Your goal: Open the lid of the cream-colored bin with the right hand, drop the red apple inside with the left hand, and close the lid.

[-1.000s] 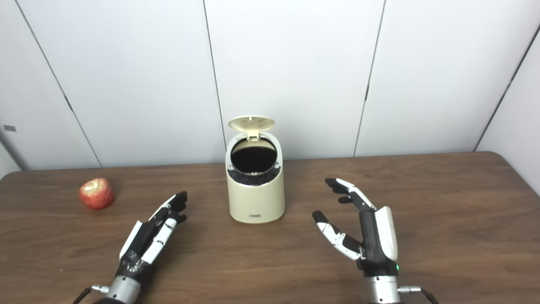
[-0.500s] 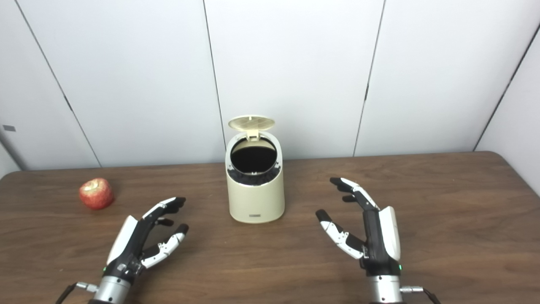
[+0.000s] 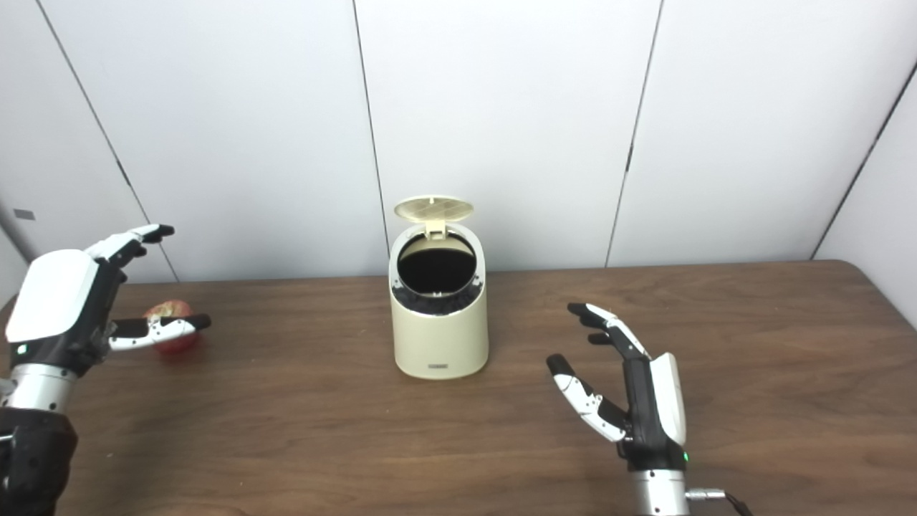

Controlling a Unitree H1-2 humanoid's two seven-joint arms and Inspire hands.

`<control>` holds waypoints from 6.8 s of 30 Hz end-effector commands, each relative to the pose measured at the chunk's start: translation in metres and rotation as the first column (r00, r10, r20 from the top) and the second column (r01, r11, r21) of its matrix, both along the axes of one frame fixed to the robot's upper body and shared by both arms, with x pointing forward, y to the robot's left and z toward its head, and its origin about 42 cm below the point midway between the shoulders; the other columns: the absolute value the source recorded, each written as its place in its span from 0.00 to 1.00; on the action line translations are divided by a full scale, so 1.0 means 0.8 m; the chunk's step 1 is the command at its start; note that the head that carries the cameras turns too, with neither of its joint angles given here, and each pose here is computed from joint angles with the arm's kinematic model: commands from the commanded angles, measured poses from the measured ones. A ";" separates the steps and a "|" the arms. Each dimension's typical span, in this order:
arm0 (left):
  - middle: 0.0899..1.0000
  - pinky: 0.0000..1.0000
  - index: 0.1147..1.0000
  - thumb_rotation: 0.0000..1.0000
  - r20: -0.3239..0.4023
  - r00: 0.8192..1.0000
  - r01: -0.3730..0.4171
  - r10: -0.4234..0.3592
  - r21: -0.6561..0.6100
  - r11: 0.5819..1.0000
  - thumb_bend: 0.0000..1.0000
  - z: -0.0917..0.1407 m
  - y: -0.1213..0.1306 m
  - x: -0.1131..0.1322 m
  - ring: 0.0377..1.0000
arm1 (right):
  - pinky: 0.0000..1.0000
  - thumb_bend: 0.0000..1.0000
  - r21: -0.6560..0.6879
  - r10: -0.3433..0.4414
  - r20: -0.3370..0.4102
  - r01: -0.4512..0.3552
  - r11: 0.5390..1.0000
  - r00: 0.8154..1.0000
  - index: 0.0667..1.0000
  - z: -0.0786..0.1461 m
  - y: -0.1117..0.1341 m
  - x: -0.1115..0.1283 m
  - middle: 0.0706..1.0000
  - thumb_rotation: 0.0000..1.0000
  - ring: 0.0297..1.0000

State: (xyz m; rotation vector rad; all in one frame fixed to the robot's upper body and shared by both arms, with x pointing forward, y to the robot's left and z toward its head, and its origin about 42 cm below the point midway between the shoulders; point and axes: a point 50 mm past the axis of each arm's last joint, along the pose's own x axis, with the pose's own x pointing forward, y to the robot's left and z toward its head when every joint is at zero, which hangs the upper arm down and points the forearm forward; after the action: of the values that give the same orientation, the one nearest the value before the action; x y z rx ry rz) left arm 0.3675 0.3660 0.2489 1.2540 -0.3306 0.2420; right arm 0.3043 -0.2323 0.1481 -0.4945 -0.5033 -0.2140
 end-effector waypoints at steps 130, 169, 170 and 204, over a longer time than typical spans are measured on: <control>0.42 0.25 0.45 0.00 0.195 0.900 0.401 -0.391 -0.015 0.916 0.50 0.067 -0.154 -0.028 0.35 | 0.62 0.28 -0.002 0.014 -0.079 -0.014 1.000 0.997 0.69 -0.010 0.021 -0.009 0.72 0.27 0.71; 0.41 0.24 0.46 0.00 0.217 0.844 0.523 -0.491 -0.127 0.843 0.50 0.044 -0.308 0.101 0.34 | 0.62 0.32 0.032 0.010 -0.105 -0.007 0.999 0.994 0.71 -0.021 0.046 0.002 0.73 0.38 0.72; 0.41 0.24 0.46 0.00 0.215 0.846 0.520 -0.488 -0.127 0.845 0.50 0.045 -0.309 0.103 0.34 | 0.62 0.32 0.030 0.011 -0.104 -0.008 1.000 0.995 0.71 -0.021 0.046 0.002 0.73 0.38 0.72; 0.45 0.36 0.45 0.00 0.228 0.849 0.501 -0.477 -0.058 0.863 0.50 0.024 -0.303 0.129 0.39 | 0.62 0.31 0.053 0.014 -0.084 -0.010 0.999 0.996 0.70 -0.016 0.049 -0.001 0.72 0.38 0.72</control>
State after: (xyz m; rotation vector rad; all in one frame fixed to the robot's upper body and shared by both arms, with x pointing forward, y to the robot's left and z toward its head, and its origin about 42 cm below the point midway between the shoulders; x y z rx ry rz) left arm 0.4638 0.1293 0.2370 0.9995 -0.6953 -0.0871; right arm 0.3085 -0.1991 0.1422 -0.4634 -0.4089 -0.1962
